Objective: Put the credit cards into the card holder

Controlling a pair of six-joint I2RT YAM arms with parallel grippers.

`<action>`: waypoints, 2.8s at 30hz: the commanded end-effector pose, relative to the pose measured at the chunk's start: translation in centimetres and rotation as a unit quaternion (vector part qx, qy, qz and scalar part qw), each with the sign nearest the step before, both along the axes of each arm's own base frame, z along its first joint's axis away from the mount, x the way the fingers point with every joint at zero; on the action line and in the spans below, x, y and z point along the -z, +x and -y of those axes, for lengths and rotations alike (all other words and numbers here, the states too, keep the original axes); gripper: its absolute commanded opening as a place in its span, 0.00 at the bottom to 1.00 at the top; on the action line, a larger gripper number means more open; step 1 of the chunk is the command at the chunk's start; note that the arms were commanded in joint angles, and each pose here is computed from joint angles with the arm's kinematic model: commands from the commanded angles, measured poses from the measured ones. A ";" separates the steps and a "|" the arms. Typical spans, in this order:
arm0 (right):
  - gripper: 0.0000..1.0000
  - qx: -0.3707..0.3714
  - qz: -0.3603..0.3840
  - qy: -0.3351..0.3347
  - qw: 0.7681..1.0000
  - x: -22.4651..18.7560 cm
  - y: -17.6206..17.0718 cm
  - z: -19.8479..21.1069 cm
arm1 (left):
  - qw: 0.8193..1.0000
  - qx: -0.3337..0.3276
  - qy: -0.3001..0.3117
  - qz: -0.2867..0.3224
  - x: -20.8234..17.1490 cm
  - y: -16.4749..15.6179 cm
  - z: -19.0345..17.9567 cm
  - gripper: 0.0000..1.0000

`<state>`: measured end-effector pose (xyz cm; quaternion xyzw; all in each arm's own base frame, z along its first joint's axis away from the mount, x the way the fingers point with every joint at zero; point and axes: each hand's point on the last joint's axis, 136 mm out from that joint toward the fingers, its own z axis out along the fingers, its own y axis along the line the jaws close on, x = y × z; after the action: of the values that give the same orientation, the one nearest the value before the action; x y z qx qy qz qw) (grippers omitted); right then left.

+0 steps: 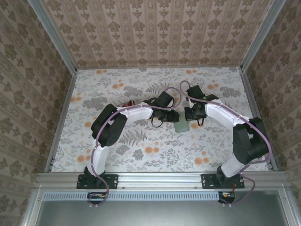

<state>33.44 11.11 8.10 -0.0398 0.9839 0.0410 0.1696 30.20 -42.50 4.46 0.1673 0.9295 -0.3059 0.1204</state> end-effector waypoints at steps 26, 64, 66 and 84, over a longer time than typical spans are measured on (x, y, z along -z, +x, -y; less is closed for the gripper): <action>0.00 -0.027 -0.024 0.290 0.956 2.4 -0.3 -5.9 | 1.000 0.016 0.008 -0.006 1.1 -0.4 0.9 0.35; 0.00 0.029 -0.129 0.195 0.972 8.0 -2.6 -2.6 | 1.000 0.015 0.006 -0.001 0.8 -0.2 1.0 0.35; 0.00 0.028 -0.130 0.194 0.972 7.8 -2.7 -2.5 | 1.000 0.015 0.005 0.001 0.7 -0.2 1.0 0.35; 0.00 0.022 -0.138 0.188 0.972 7.0 -4.8 -2.9 | 1.000 0.012 0.001 0.001 0.9 -0.4 0.8 0.35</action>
<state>33.01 15.02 4.30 0.0083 0.9534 0.2775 0.1185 30.32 -43.10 4.10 0.1698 0.9295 -0.3053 0.1182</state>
